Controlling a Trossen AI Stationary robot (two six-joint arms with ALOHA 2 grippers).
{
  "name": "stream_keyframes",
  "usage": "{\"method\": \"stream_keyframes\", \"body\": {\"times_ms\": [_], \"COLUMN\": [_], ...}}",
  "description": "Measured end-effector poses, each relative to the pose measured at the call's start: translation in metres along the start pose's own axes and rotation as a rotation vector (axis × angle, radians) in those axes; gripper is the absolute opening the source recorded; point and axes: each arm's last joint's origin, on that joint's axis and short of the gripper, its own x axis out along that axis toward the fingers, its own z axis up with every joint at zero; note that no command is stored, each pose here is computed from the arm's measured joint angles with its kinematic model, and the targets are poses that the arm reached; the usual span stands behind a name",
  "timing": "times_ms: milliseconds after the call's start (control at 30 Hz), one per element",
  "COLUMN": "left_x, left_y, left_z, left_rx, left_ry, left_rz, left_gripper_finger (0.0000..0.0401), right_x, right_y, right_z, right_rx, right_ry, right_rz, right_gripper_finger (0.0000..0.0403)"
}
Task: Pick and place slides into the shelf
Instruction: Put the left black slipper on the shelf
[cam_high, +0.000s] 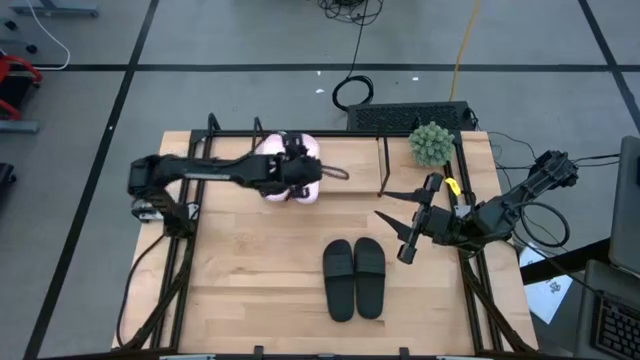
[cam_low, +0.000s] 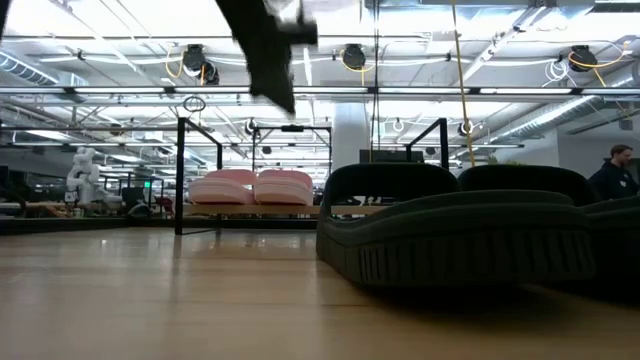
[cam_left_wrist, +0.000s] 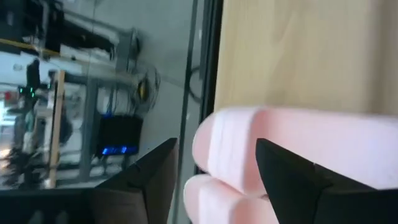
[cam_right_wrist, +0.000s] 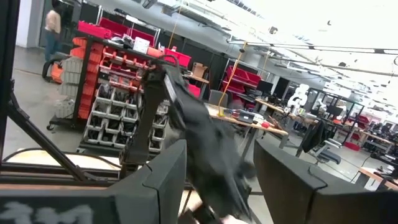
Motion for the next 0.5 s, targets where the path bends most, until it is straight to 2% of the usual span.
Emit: {"method": "stream_keyframes", "body": {"times_ms": [133, 233, 300, 400, 500], "left_x": [-0.08, -0.142, -0.18, -0.222, -0.25], "left_y": [0.006, 0.01, 0.013, 0.012, 0.005], "left_z": [0.002, -0.003, -0.008, -0.018, -0.03], "left_rx": [-0.086, -0.186, -0.298, -0.425, -0.504], "left_ry": [-0.115, -0.215, -0.296, -0.36, -0.37], "left_rz": [-0.05, -0.103, -0.169, -0.278, -0.348], "left_gripper_finger": [0.0219, 0.022, 0.0217, 0.0208, 0.0195], "right_x": [0.0, -0.004, -0.008, -0.017, -0.024], "right_y": [-0.001, 0.003, 0.01, 0.028, 0.054], "right_z": [0.001, 0.001, 0.001, 0.001, 0.006], "right_rx": [-0.002, -0.023, -0.026, -0.01, -0.013], "right_ry": [-0.006, -0.003, -0.001, -0.002, -0.009], "right_rz": [-0.004, 0.017, 0.047, 0.117, 0.19], "right_gripper_finger": [0.0176, 0.0176, 0.0176, 0.0176, 0.0176]}}
